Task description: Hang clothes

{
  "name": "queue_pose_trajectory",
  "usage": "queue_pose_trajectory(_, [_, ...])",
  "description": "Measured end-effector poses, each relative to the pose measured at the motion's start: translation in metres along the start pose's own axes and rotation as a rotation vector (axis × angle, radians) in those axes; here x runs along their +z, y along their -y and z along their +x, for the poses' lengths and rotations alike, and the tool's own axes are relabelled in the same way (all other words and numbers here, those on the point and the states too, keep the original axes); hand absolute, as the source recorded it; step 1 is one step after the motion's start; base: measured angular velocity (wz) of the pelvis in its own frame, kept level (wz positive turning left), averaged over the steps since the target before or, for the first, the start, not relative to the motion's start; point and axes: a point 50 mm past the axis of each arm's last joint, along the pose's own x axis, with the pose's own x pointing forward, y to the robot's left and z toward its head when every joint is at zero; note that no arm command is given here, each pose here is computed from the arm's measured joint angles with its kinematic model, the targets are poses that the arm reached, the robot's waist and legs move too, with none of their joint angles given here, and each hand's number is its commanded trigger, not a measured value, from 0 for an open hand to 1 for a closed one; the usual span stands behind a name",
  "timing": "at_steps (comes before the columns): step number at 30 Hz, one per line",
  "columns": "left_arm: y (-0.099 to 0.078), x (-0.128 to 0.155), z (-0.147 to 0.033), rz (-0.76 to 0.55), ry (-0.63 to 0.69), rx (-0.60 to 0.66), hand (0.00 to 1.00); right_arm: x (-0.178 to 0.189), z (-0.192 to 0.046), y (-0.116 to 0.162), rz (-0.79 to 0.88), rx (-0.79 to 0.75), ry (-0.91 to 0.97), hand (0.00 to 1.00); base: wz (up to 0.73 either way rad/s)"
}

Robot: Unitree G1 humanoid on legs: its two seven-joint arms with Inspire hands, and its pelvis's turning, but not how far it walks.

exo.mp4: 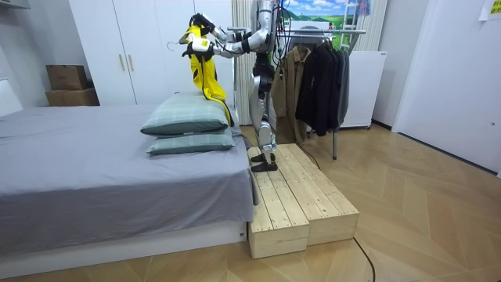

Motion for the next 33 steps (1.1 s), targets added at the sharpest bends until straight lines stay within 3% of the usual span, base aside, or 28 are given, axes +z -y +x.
queue_pose_trajectory(11, [0.021,-0.037,-0.017,-0.113,-0.209,-0.181,0.00,0.003,0.006,0.009,-0.015,-0.018,0.080,1.00,0.00])
queue_pose_trajectory(24, [0.047,-0.083,-0.065,-0.179,-0.464,-0.337,0.00,0.008,0.003,0.006,-0.055,0.051,0.199,1.00,0.00])
queue_pose_trajectory(33, [0.043,-0.107,-0.090,-0.303,-0.626,-0.296,0.00,0.014,0.001,0.003,-0.092,0.091,0.287,1.00,0.00])
